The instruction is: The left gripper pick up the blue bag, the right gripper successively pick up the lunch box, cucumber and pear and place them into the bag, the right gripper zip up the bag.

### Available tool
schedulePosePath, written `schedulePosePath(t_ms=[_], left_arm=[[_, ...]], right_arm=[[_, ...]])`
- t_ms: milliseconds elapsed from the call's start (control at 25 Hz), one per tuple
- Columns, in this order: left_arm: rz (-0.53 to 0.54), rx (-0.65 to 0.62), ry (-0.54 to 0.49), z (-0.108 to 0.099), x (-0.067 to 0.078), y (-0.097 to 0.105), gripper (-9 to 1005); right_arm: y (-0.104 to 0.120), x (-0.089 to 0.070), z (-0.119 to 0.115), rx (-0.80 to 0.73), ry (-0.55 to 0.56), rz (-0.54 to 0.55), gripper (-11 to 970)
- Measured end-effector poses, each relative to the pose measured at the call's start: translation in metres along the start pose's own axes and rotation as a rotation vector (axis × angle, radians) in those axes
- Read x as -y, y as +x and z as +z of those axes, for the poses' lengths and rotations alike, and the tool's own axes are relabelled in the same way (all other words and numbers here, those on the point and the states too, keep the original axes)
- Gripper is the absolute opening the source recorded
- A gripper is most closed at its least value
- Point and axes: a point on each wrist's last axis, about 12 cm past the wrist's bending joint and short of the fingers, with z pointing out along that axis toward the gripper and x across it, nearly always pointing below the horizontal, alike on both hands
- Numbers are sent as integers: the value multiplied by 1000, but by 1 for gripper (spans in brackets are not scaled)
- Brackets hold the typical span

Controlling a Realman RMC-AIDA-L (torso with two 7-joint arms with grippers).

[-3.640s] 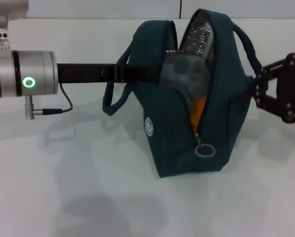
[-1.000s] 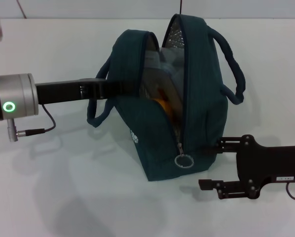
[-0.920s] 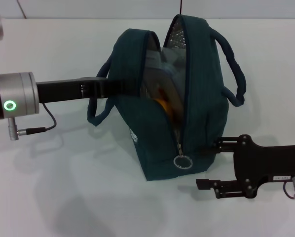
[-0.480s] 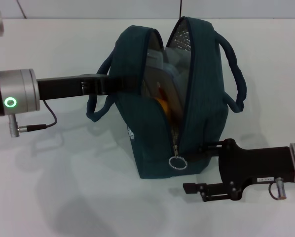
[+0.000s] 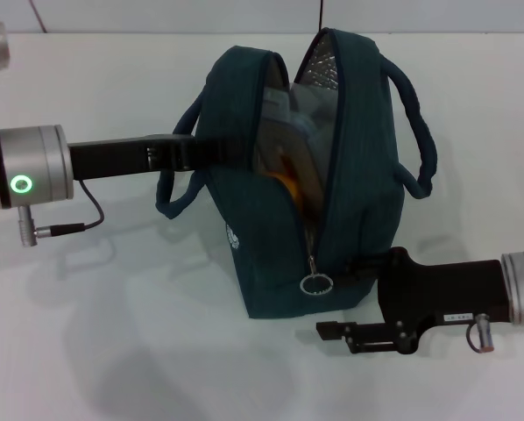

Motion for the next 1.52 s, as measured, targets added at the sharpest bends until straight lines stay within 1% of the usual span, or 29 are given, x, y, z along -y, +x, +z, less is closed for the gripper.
schedulePosePath(t_ms=[80,280,680,920,1040,1280,1360,1520], left_arm=[[-1,0,0,0,0,0,41],[-2,0,0,0,0,1,41],[-3,1,-2,-1,0,2,42],[3,1,-3,-1,-1,3,43],[2,1,-4,-2,-1,3,43],[17,1,-7,-3,-1,3,44],[28,1,-9,-4,-2,5,44],[37,0,-6,-2,-5,12,101]], right_arm=[[-1,1,3,1,0,-1,651],[-1,1,6,2,7,-3,450],[0,6,9,-3,51,4,386],[0,6,11,0,55,4,348],[0,5,12,2,53,3,109],[-1,5,11,13,56,3,4],[-2,5,10,17,53,3,4],[-3,5,9,24,52,0,4]])
